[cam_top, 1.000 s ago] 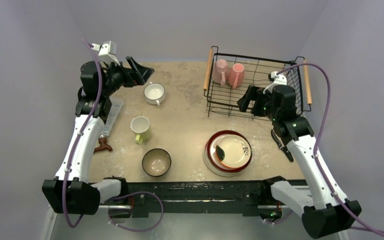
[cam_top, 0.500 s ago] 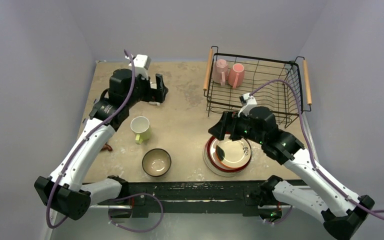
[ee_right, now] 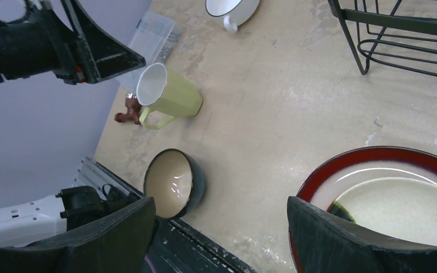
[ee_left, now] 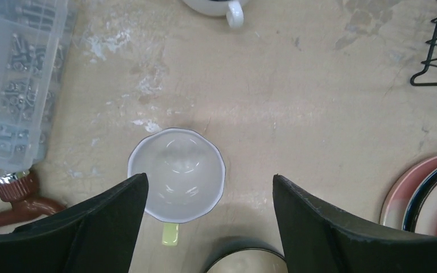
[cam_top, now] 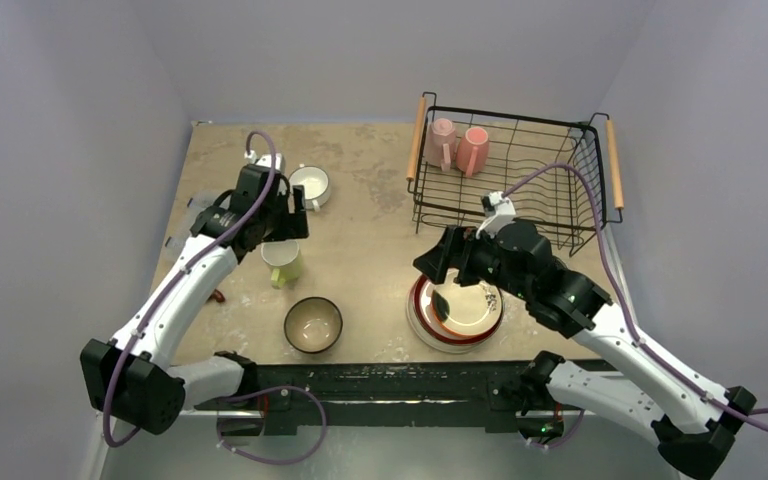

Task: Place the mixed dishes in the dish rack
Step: Pick up the cup at the center of the board.

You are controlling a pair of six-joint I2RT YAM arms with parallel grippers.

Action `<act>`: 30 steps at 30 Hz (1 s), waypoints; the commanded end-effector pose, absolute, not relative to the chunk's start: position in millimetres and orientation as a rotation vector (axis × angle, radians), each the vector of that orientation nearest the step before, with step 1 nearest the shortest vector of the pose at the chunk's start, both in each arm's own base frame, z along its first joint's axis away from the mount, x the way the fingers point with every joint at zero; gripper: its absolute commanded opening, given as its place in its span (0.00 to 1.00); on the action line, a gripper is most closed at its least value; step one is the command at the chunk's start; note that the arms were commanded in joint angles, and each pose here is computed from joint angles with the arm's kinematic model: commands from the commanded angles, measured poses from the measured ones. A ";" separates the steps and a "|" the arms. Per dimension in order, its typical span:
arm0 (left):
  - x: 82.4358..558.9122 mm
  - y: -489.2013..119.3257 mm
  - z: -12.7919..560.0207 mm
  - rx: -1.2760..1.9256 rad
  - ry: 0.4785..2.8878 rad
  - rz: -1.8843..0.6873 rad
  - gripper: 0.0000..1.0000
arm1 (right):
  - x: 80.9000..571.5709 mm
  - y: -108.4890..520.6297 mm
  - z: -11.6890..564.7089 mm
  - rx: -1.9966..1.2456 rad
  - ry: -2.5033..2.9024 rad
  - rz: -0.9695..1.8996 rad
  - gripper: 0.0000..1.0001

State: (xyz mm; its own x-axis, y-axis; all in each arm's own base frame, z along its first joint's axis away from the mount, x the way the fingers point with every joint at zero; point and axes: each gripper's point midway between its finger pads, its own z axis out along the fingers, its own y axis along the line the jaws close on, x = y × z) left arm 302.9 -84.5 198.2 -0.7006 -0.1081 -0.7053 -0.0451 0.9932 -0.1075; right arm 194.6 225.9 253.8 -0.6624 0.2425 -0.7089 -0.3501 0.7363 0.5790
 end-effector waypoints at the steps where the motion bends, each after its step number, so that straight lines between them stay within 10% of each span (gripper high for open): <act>1: 298.2 -101.8 177.0 -0.121 2.430 -0.172 0.77 | 192.9 219.6 267.4 -0.032 2.047 0.932 0.86; 30: 311.6 -105.2 109.1 0.004 2.734 -0.010 0.46 | 177.5 256.4 209.7 -0.044 2.116 1.011 0.84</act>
State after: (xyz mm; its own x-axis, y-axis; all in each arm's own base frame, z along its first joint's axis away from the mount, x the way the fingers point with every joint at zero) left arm 304.4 -104.0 101.4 -0.9217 -0.0241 -0.3871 -0.0190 0.9997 -0.0169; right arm 173.5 255.3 199.5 -0.7283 0.2294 -0.6458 -0.3348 0.7032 0.6273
